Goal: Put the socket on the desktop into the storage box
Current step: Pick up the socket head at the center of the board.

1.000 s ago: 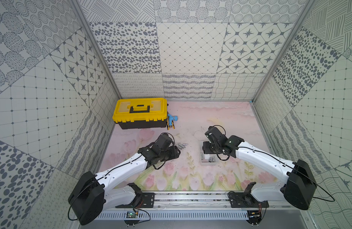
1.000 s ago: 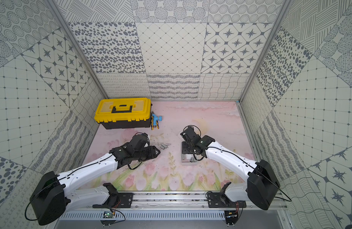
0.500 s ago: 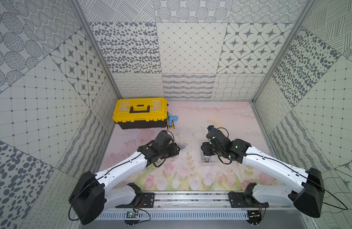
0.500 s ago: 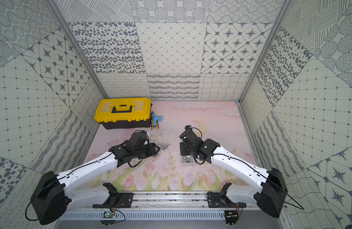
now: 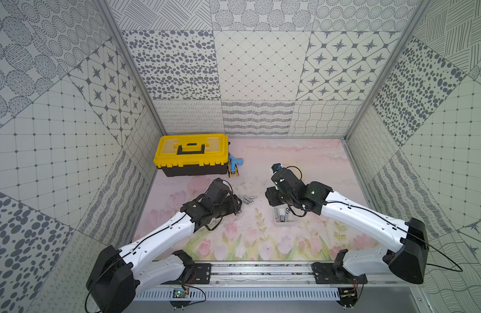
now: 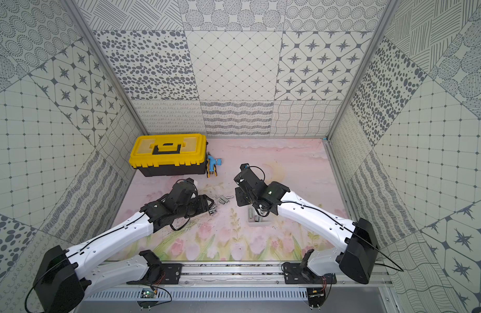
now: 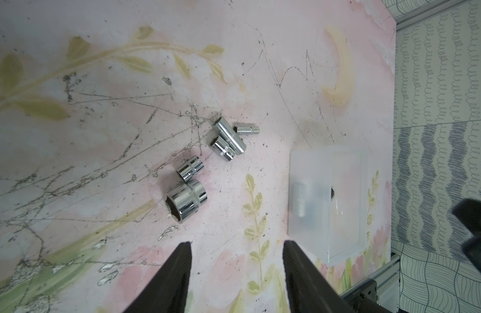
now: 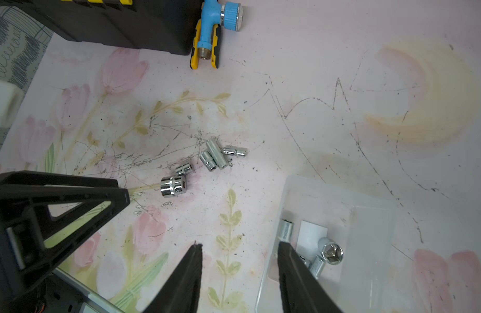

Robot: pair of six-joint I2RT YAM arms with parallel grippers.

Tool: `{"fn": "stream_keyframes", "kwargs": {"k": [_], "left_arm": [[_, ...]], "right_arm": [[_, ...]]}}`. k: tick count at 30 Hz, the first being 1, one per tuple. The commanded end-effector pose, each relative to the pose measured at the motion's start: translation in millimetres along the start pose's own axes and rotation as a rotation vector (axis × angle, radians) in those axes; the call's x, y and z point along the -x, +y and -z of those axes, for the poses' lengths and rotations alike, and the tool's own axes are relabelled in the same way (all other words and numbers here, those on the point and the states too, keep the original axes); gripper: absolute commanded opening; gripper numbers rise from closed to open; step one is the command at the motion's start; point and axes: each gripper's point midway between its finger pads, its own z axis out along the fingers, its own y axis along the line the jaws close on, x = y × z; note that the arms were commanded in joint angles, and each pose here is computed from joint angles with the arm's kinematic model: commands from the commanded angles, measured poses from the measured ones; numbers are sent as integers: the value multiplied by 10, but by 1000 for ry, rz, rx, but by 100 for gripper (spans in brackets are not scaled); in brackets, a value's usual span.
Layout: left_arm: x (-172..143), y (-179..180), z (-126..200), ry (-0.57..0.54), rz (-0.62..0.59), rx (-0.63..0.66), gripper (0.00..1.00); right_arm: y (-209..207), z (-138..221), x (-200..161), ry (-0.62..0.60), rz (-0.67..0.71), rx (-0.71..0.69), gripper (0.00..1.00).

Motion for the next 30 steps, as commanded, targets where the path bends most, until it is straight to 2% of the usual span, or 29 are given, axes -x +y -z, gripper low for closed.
{"fn": "stream_keyframes", "kwargs": {"k": [1,11,30], "left_arm": [[-5,172,95,-25,7,53,60],[-83,313,107,-22,15,67,63],[-89,261,56,-17,33,35,62]], "right_arm": [[59,-96,161,7,-12,35,48],[125,-292,282,33,-9,32,47],[146,-370,155,60,-10,38,44]]}}
